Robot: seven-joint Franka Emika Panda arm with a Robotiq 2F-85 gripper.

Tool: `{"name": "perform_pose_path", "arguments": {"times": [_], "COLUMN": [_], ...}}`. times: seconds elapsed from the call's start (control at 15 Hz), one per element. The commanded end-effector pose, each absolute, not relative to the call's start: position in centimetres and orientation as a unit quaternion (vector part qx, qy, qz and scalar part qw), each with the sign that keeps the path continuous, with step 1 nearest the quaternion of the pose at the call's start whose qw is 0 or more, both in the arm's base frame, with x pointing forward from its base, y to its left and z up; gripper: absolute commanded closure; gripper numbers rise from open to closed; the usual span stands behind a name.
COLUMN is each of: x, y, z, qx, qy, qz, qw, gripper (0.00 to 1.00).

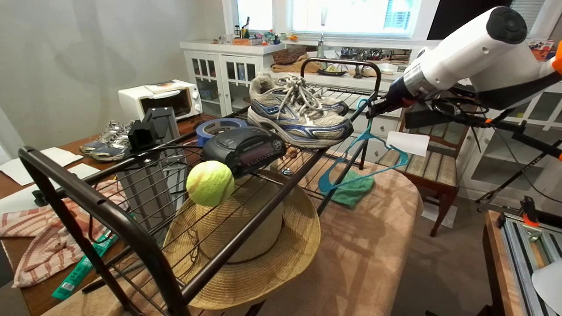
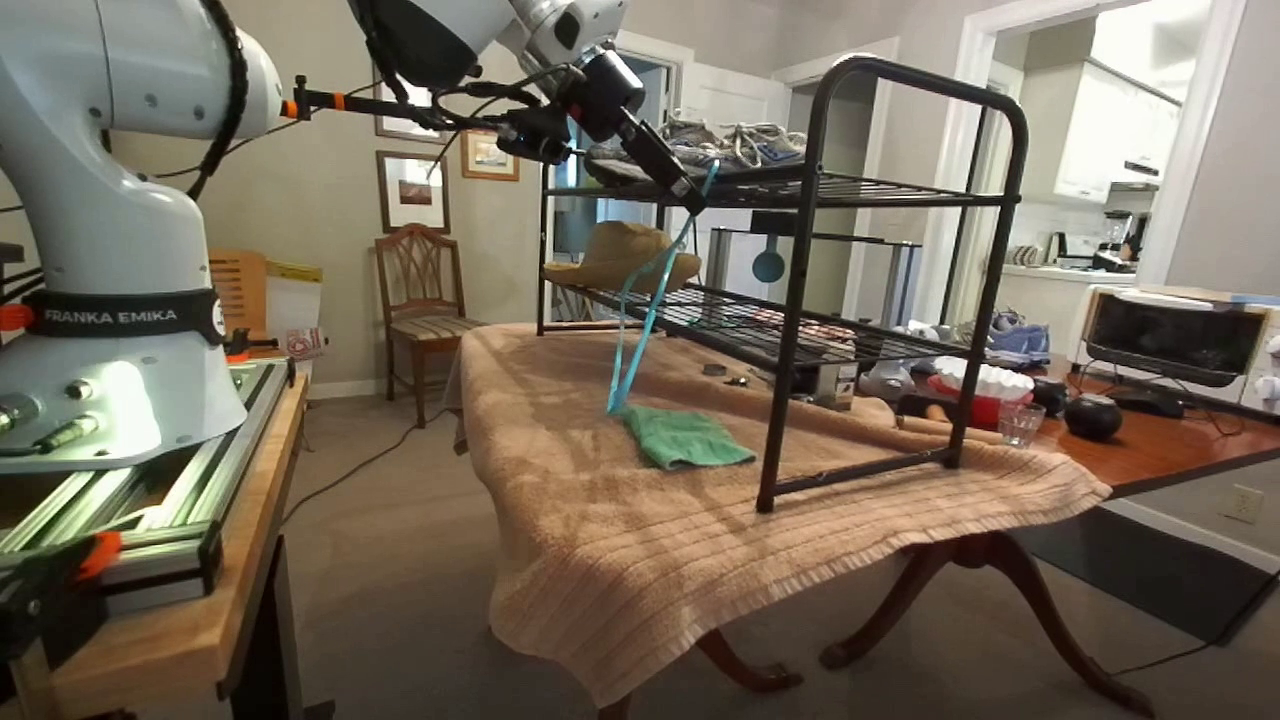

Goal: Remove the blue hanger from the rail.

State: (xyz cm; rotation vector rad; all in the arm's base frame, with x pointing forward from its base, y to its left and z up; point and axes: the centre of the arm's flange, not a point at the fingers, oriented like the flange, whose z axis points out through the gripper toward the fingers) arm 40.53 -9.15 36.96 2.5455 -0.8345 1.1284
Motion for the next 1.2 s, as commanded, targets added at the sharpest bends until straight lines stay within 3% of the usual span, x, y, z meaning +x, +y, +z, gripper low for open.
{"name": "perform_pose_path", "arguments": {"times": [0.0,0.4,0.93,1.13], "x": [39.9,38.7,34.1,33.3], "y": [-9.9,-11.1,-13.8,-14.4], "z": [33.8,35.1,35.1,34.4], "qx": [0.861,0.849,0.839,0.848], "qy": [-0.286,-0.325,-0.38,-0.364], "qz": [0.405,0.409,0.388,0.384], "qw": [0.111,0.078,-0.031,-0.024], "gripper": [0.98,0.98,0.98,0.98]}}
